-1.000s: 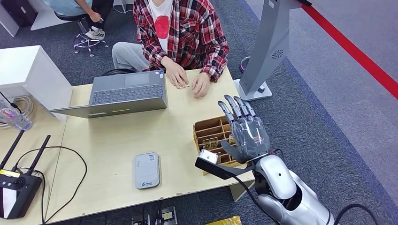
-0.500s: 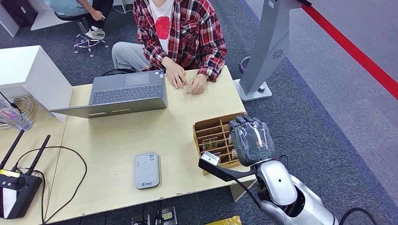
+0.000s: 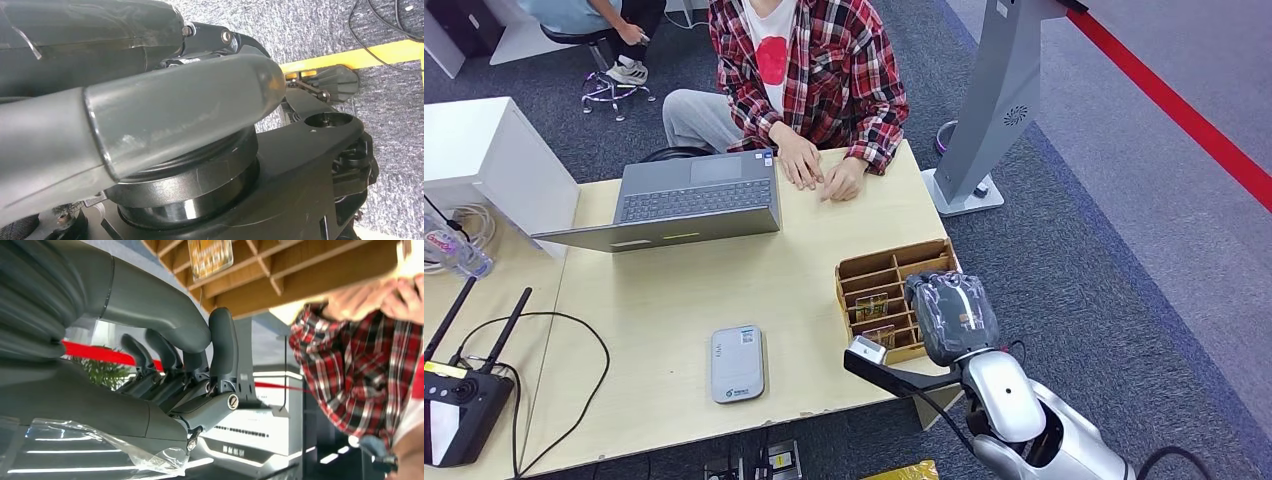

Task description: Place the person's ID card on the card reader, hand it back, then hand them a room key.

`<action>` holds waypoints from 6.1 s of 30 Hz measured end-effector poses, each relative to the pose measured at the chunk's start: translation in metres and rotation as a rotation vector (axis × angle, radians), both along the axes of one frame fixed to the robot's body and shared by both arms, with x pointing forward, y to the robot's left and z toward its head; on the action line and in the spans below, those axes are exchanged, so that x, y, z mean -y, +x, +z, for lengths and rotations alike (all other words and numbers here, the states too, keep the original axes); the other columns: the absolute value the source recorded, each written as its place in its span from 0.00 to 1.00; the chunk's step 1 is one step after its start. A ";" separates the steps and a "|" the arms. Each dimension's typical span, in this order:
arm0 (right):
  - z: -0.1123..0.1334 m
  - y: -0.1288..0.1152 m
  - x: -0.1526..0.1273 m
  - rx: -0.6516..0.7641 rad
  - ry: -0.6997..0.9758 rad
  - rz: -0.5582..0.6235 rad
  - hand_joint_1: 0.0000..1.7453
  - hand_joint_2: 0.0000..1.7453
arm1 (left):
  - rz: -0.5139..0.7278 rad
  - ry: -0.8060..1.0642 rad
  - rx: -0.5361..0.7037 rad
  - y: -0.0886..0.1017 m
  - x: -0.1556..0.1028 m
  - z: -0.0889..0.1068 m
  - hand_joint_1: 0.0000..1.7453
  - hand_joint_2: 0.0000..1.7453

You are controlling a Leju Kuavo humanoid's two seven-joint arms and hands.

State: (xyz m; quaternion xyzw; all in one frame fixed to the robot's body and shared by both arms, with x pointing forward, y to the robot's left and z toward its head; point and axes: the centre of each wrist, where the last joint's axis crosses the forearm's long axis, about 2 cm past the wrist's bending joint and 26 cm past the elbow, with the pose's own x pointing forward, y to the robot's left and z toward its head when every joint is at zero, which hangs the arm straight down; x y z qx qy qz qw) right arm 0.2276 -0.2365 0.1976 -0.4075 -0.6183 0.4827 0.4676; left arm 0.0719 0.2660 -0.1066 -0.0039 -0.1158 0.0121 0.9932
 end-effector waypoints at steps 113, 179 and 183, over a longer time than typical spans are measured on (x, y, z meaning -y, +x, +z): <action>-0.065 0.015 0.020 -0.112 -0.077 -0.160 0.51 1.00 | -0.019 0.011 -0.007 0.000 -0.007 0.000 0.00 0.00; 0.090 0.125 -0.001 0.462 -0.031 -0.006 1.00 1.00 | -0.107 0.011 0.030 0.002 -0.011 0.000 0.00 0.00; 0.084 0.131 -0.003 0.436 -0.038 -0.010 1.00 1.00 | -0.107 0.011 0.030 0.002 -0.011 0.000 0.00 0.00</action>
